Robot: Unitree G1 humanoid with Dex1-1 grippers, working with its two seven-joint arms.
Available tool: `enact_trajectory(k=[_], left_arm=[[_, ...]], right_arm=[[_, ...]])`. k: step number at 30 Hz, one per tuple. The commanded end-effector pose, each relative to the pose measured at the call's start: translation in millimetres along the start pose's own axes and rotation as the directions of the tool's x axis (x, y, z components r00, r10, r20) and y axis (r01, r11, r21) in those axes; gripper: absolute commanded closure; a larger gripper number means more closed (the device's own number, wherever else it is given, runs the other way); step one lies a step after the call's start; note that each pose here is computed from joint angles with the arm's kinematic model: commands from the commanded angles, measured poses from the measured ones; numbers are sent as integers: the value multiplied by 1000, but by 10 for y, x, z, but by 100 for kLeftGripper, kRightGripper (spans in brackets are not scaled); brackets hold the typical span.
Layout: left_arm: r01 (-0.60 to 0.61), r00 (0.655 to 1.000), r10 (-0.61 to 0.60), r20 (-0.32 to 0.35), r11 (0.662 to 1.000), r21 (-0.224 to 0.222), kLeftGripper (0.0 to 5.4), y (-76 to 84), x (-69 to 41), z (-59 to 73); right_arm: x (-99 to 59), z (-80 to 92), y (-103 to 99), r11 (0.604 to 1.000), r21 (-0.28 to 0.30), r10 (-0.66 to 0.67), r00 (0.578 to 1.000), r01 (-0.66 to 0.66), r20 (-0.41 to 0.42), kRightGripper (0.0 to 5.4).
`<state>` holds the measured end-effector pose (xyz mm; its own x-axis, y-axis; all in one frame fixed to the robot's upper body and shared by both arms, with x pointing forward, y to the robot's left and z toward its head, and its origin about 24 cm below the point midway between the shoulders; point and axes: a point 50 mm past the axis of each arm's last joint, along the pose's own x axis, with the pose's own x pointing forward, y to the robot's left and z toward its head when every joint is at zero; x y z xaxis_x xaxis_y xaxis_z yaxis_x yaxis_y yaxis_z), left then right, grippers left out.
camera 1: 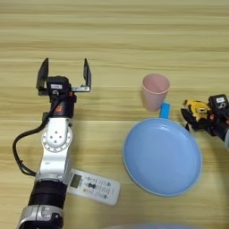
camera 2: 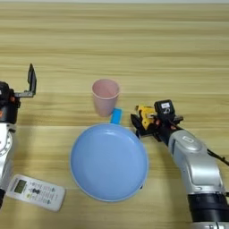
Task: Move the objects on the table
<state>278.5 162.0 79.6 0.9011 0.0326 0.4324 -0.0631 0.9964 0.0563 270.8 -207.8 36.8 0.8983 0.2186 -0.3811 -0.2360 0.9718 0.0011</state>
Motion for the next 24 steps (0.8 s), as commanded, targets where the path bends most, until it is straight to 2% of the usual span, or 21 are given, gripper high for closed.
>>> enact_trajectory(k=[1, 6, 13, 18, 24], left_arm=[[5, 1000, -5, 9, 1000, -5, 0, -17, 18, 17], [5, 1000, -5, 10, 1000, -4, 0, -14, 18, 17], [6, 1000, -6, 10, 1000, -4, 0, -12, 15, 16], [6, 1000, -6, 11, 1000, -4, 0, -12, 12, 20], [6, 1000, -6, 11, 1000, -4, 0, -6, 11, 22]], right_arm=[[61, 33, -43, 999, -30, -41, 999, 41, 13, 3], [99, 2, -38, 997, -60, -55, 998, 56, 11, 3], [151, -89, -8, 999, -41, -30, 999, 29, -26, 3], [177, -121, -12, 1000, -6, -25, 999, 24, -37, 61], [189, -91, -7, 1000, -1, -22, 1000, 22, -20, 111]])
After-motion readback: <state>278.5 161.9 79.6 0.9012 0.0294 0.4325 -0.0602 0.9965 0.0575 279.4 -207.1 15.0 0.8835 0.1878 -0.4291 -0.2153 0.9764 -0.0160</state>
